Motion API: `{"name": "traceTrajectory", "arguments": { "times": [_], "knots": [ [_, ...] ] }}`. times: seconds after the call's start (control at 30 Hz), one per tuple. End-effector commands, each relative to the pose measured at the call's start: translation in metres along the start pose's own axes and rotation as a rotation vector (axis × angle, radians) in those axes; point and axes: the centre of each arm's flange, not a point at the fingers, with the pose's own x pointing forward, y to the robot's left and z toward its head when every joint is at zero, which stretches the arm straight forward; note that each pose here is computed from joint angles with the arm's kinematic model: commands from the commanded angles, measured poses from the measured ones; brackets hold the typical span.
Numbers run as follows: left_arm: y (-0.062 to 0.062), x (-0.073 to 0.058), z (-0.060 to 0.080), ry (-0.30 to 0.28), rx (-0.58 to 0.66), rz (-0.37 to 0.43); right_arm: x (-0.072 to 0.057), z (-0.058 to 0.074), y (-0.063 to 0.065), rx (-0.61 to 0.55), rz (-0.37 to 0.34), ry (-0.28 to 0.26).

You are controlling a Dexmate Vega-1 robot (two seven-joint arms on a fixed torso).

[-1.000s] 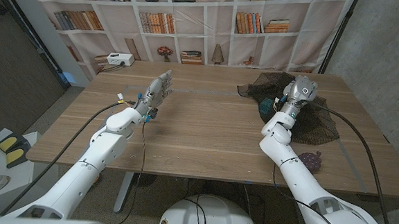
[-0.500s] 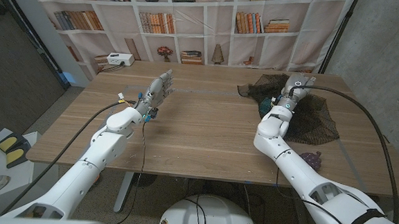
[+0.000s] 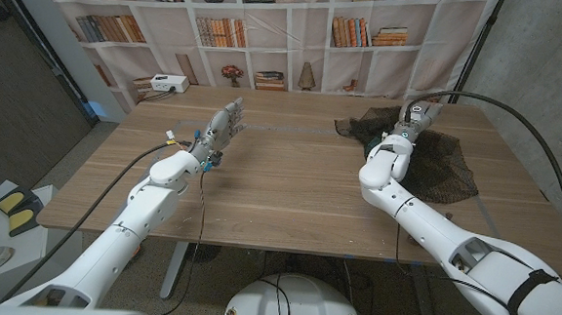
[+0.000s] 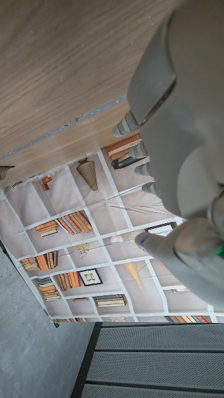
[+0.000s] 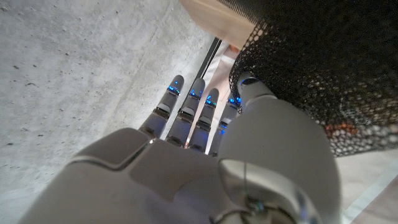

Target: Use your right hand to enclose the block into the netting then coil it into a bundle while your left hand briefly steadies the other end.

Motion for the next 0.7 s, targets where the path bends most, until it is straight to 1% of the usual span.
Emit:
{"name": "traceTrajectory", "arguments": {
  "times": [0.03,0.23,0.3,0.4,0.5,0.53,0.6,0.7],
  "knots": [
    [0.0,0.002,0.0,-0.005,0.007,-0.012,0.001,0.003,0.007,-0.096,0.163,0.01],
    [0.001,0.0,0.0,-0.011,0.006,-0.012,0.004,0.005,0.01,-0.136,0.192,0.03],
    [0.001,0.0,-0.001,-0.012,0.006,-0.011,0.007,0.006,0.012,-0.153,0.217,0.041],
    [0.001,-0.001,-0.001,-0.012,0.005,-0.011,0.009,0.006,0.013,-0.161,0.232,0.04],
    [0.002,-0.001,-0.002,-0.012,0.004,-0.009,0.009,0.005,0.017,-0.162,0.197,0.029],
    [0.002,-0.002,-0.002,-0.012,0.005,-0.009,0.01,0.005,0.018,-0.166,0.201,0.024],
    [0.002,-0.002,-0.002,-0.011,0.004,-0.009,0.012,0.005,0.019,-0.183,0.254,0.014],
    [0.002,-0.002,-0.002,-0.012,0.004,-0.01,0.013,0.007,0.022,-0.218,0.257,0.005]
  ]
}}
